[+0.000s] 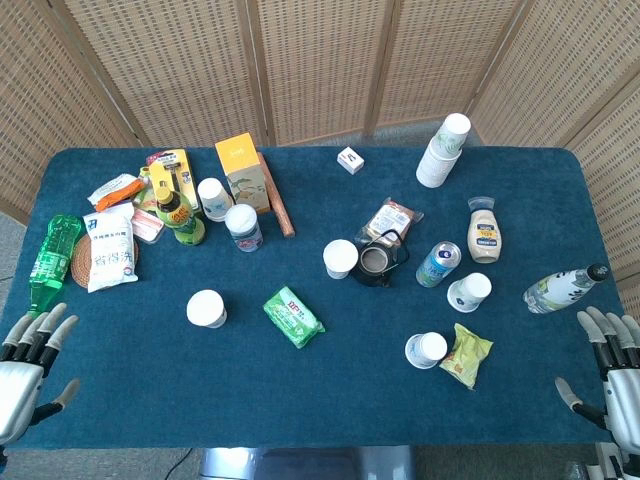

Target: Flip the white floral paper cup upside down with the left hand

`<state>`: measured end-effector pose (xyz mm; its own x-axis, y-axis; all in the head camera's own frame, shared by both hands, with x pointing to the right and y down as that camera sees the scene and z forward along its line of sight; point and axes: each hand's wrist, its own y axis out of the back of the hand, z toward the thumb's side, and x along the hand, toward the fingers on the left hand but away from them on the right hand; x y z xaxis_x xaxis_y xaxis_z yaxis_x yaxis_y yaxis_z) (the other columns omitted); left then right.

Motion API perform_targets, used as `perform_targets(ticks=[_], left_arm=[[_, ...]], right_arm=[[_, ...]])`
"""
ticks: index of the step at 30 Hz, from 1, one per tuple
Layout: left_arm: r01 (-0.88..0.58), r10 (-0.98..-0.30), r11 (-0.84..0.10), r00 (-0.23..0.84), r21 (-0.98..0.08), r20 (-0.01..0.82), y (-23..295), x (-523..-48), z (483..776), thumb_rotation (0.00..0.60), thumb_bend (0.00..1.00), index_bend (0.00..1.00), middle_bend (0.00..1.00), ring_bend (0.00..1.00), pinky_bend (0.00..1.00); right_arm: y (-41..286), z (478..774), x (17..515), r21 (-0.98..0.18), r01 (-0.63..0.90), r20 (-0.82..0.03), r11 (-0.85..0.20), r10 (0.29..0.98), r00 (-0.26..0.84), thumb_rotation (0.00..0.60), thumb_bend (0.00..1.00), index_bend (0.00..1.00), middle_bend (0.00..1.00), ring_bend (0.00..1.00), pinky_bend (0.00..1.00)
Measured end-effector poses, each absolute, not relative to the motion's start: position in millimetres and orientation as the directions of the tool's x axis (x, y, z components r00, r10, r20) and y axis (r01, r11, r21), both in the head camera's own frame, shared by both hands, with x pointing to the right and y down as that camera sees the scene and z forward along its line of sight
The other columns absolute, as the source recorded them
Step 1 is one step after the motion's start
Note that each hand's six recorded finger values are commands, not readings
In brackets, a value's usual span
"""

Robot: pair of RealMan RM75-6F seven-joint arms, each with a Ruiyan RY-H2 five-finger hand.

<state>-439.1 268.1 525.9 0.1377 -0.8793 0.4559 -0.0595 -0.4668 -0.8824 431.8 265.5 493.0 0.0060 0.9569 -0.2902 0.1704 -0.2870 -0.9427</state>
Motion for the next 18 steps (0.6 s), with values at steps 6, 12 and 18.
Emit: perform_targets(ticks=[6,12,18], left_arm=[[-0.073,-0.847,-0.518,0.180,-0.852,0.500,245.1,-418.7,550.1,0.600,0.35,0.00,0.00,0.00,0.00],[-0.061,-0.816,-0.562,0.202,-0.825,0.541,220.4,-388.0,570.2,0.600,0.35,0.00,0.00,0.00,0.00],[-0.056,-0.787,-0.604,0.201,-0.795,0.584,207.4,-359.7,585.7,0.600,0.35,0.00,0.00,0.00,0.00]], right_arm=[[264.8,490.9,432.3,-0.942,0.180,-0.286,-0.282,0.958,0.007,0.600,0.28,0.00,0.00,0.00,0.00],[265.1,489.3,426.6,-0.939,0.191,-0.286,-0.285,0.958,0.027,0.600,0.28,0.00,0.00,0.00,0.00],[265.9,490.7,429.5,-0.935,0.197,-0.296,-0.294,0.955,0.018,0.600,0.28,0.00,0.00,0.00,0.00]])
